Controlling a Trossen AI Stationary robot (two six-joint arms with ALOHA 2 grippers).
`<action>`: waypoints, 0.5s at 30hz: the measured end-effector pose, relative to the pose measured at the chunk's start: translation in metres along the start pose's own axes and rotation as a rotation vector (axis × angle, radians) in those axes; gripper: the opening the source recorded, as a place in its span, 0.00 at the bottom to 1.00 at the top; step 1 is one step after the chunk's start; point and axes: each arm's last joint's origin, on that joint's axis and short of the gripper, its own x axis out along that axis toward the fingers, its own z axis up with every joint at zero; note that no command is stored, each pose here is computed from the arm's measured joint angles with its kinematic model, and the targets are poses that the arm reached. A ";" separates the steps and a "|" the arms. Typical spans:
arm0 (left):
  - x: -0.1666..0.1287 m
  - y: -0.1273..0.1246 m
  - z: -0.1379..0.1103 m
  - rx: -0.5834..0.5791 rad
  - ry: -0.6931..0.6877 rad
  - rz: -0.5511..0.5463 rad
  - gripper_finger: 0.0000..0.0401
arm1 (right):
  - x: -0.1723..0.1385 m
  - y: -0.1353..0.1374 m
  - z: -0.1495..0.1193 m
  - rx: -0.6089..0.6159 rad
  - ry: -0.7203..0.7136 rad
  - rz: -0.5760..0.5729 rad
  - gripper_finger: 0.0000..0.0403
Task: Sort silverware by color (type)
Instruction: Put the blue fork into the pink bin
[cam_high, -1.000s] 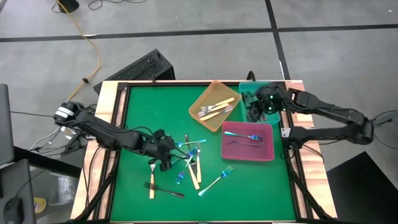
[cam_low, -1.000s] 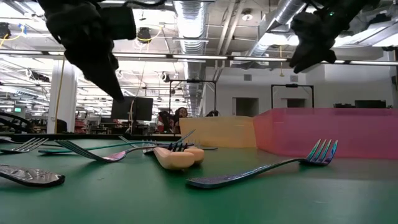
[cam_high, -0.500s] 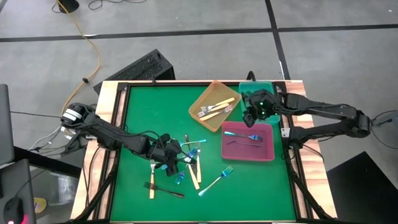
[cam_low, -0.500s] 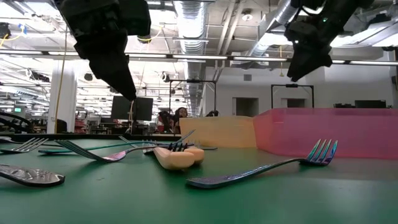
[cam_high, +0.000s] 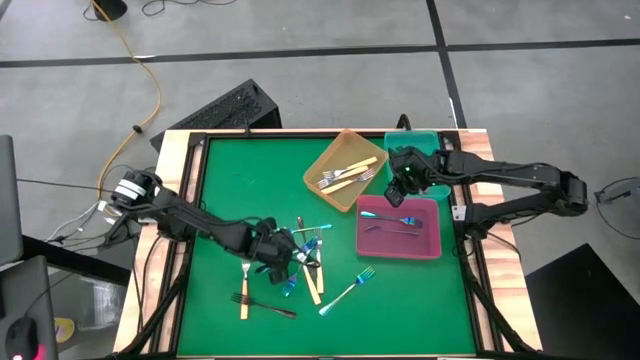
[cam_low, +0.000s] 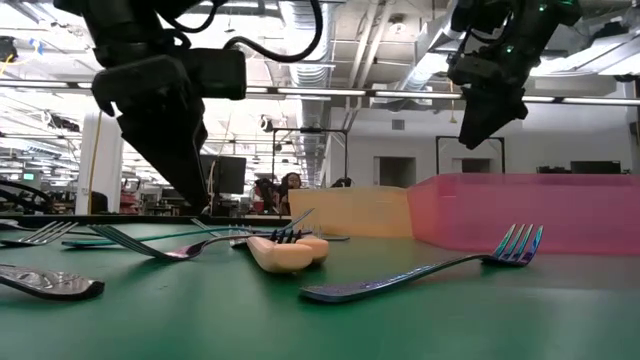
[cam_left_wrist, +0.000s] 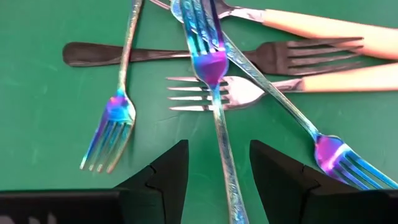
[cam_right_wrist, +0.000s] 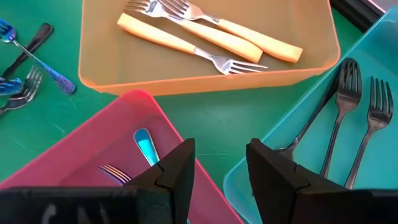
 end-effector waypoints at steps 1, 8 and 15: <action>0.000 0.001 0.000 -0.002 0.001 0.000 0.39 | 0.000 0.000 0.000 0.001 -0.003 0.002 0.41; 0.012 0.000 0.003 0.016 0.012 -0.039 0.39 | -0.001 0.003 -0.001 -0.006 -0.006 0.017 0.41; 0.037 -0.001 0.007 0.030 0.065 -0.152 0.37 | -0.002 0.009 -0.002 -0.025 -0.011 0.039 0.41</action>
